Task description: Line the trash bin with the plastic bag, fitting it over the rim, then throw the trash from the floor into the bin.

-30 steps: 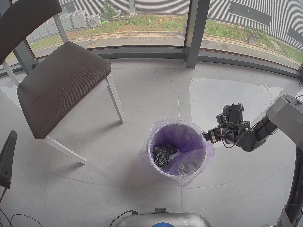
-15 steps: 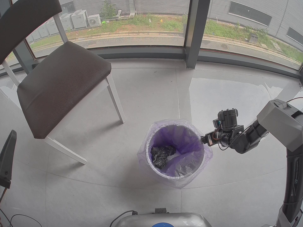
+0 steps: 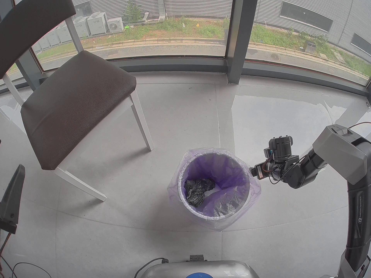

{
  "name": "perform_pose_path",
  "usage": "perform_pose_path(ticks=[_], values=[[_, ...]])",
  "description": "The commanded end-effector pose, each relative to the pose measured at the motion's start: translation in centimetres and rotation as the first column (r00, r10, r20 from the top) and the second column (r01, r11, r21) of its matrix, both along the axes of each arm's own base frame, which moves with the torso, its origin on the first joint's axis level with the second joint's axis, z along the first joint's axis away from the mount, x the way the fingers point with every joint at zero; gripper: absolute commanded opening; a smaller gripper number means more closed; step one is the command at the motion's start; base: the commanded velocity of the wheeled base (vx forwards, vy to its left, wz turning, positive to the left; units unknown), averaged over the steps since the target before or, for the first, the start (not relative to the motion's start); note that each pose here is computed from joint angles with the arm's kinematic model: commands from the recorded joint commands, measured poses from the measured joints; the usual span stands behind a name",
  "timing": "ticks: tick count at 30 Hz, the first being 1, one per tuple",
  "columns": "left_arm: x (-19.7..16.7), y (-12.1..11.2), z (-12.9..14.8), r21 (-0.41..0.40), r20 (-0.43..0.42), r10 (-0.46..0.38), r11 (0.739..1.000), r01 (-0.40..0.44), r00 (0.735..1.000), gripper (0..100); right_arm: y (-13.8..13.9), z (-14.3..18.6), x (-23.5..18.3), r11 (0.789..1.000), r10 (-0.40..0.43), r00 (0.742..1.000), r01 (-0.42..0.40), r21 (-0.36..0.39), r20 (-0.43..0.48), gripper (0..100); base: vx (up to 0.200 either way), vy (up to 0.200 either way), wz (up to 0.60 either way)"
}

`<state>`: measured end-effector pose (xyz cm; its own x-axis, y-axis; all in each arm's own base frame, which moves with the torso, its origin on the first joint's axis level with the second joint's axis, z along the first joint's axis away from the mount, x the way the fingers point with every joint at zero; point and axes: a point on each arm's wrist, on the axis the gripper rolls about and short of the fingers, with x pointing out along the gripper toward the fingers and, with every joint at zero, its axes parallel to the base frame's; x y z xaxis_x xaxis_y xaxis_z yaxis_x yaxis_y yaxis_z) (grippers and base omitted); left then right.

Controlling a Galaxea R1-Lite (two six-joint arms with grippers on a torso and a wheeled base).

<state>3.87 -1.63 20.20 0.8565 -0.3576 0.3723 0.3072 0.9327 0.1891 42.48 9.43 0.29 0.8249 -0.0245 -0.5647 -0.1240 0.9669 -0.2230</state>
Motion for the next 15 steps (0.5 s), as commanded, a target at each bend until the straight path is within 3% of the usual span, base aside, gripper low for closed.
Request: perform_pose_path(ticks=[1, 9, 15], values=[[0.0, 0.0, -0.3, 0.008, -0.018, -0.003, 1.0, 0.003, 1.0, 100, -0.2, 1.6, -0.6, 1.0, -0.002, 1.0, 0.002, 0.002, 0.025, 100, 0.0, 0.0, 0.0], [-0.1, 0.0, -0.9, 0.026, -0.057, -0.007, 1.0, 0.008, 0.998, 100, -0.6, 6.2, -2.1, 1.0, -0.022, 0.994, 0.019, 0.023, 0.107, 100, 0.0, 0.0, 0.0], [0.8, -0.3, -1.0, 0.03, -0.182, -0.014, 0.999, 0.02, 0.983, 100, -1.7, 11.2, -5.4, 0.997, -0.046, 0.979, 0.033, 0.07, 0.196, 100, 0.0, 0.0, 0.0]])
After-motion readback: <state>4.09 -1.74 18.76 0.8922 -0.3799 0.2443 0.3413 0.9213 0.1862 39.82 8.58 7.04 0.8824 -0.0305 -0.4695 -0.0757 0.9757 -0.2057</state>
